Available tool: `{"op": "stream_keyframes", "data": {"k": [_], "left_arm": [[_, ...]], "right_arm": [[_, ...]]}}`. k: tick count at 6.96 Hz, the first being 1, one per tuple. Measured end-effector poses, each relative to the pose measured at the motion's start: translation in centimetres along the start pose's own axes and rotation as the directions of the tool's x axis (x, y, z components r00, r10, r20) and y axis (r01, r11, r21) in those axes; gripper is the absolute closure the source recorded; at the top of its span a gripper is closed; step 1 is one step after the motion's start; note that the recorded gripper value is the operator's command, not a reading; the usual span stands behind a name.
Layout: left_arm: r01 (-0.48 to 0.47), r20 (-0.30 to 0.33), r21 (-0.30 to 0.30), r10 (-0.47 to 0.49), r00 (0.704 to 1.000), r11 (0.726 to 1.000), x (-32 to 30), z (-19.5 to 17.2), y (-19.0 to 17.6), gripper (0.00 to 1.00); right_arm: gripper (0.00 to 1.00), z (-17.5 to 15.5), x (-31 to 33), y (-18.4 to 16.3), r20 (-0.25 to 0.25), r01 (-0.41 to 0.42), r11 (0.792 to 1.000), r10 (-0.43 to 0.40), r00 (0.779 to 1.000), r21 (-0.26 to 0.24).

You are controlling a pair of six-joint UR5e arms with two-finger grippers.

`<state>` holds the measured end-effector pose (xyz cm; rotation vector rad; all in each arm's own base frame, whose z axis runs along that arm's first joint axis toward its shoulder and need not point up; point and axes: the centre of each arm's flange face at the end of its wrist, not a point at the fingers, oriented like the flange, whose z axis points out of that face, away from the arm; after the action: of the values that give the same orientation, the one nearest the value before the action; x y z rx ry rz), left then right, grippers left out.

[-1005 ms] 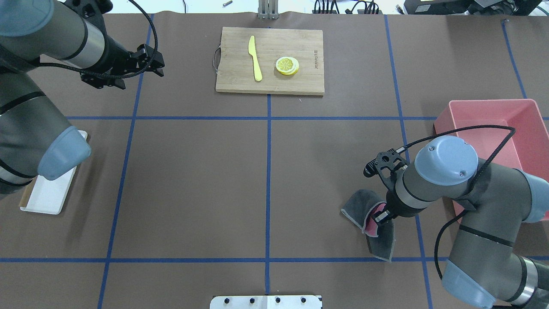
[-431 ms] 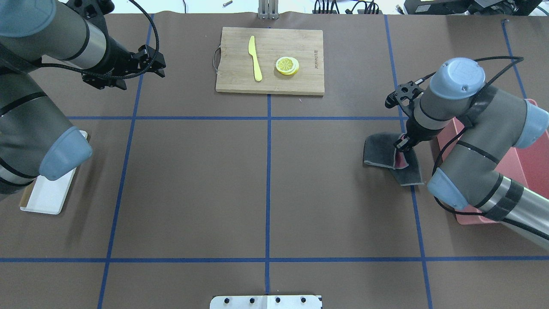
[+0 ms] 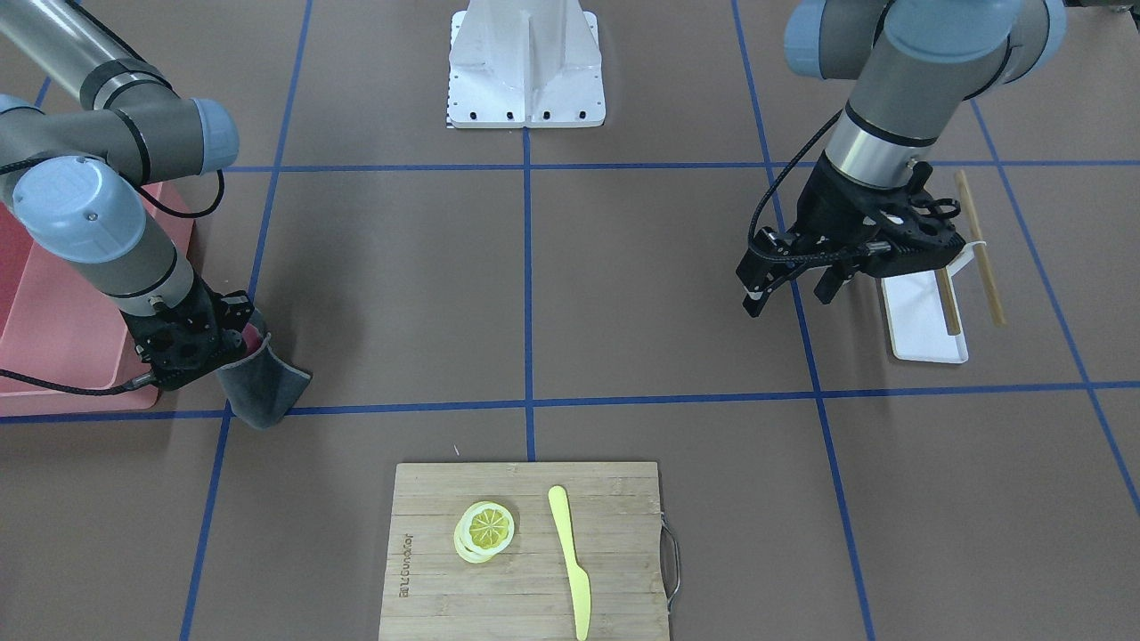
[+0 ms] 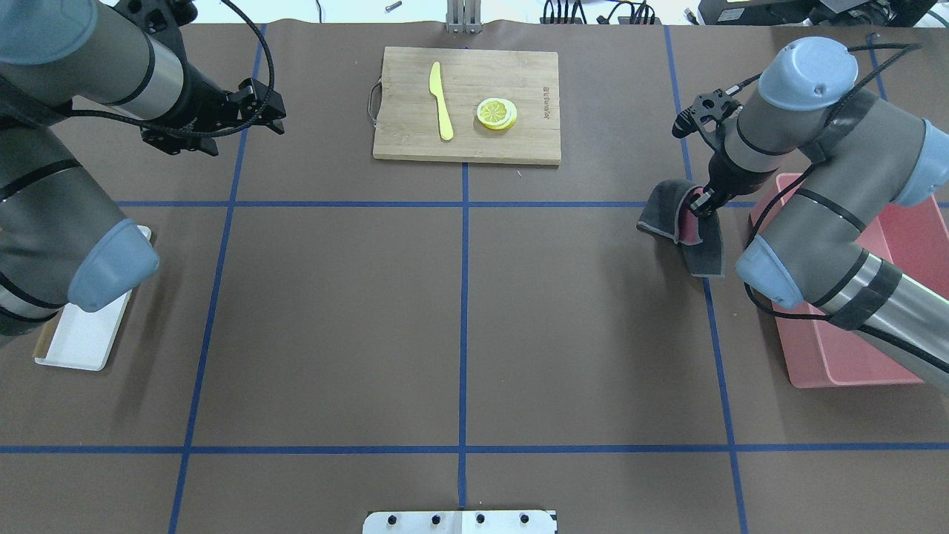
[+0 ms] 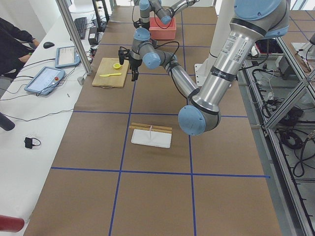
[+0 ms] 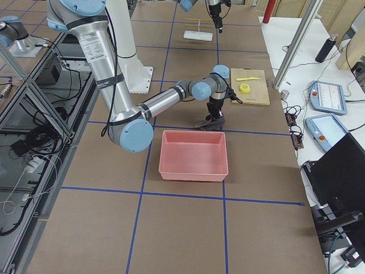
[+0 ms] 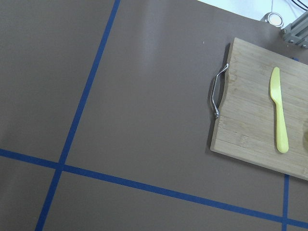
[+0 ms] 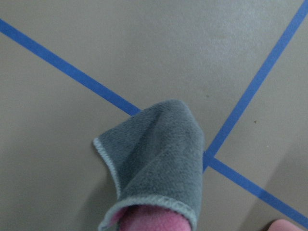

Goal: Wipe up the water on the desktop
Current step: 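Wipe the cloth away from the robot again with the right gripper, then carry the cloth over the pink bin and open the right gripper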

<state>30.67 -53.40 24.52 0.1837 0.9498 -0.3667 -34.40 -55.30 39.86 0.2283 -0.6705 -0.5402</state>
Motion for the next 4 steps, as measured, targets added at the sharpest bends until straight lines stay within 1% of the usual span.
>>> {"op": "stream_keyframes", "data": {"k": [1, 2, 3, 4], "left_arm": [[0.000, 0.000, -0.001, 0.000, 1.000, 1.000, 0.0, 0.0, 0.0, 0.02], [0.000, 0.000, -0.001, 0.000, 1.000, 1.000, 0.0, 0.0, 0.0, 0.02], [0.000, -0.001, -0.001, 0.000, 1.000, 1.000, 0.0, 0.0, 0.0, 0.02], [0.000, -0.002, -0.001, 0.000, 1.000, 1.000, 0.0, -0.1, 0.0, 0.02]], "right_arm": [[1.00, -1.8, -1.1, -1.5, 0.013, 0.015, 0.999, -0.015, 1.000, 0.036], [1.00, -4.5, -1.7, -2.5, 0.035, 0.022, 0.996, -0.025, 0.999, 0.081], [1.00, -7.9, -0.9, -2.6, 0.056, 0.015, 0.991, -0.022, 0.998, 0.131], [1.00, -11.5, 1.0, -1.8, 0.064, -0.009, 0.983, -0.002, 0.998, 0.181]]}}
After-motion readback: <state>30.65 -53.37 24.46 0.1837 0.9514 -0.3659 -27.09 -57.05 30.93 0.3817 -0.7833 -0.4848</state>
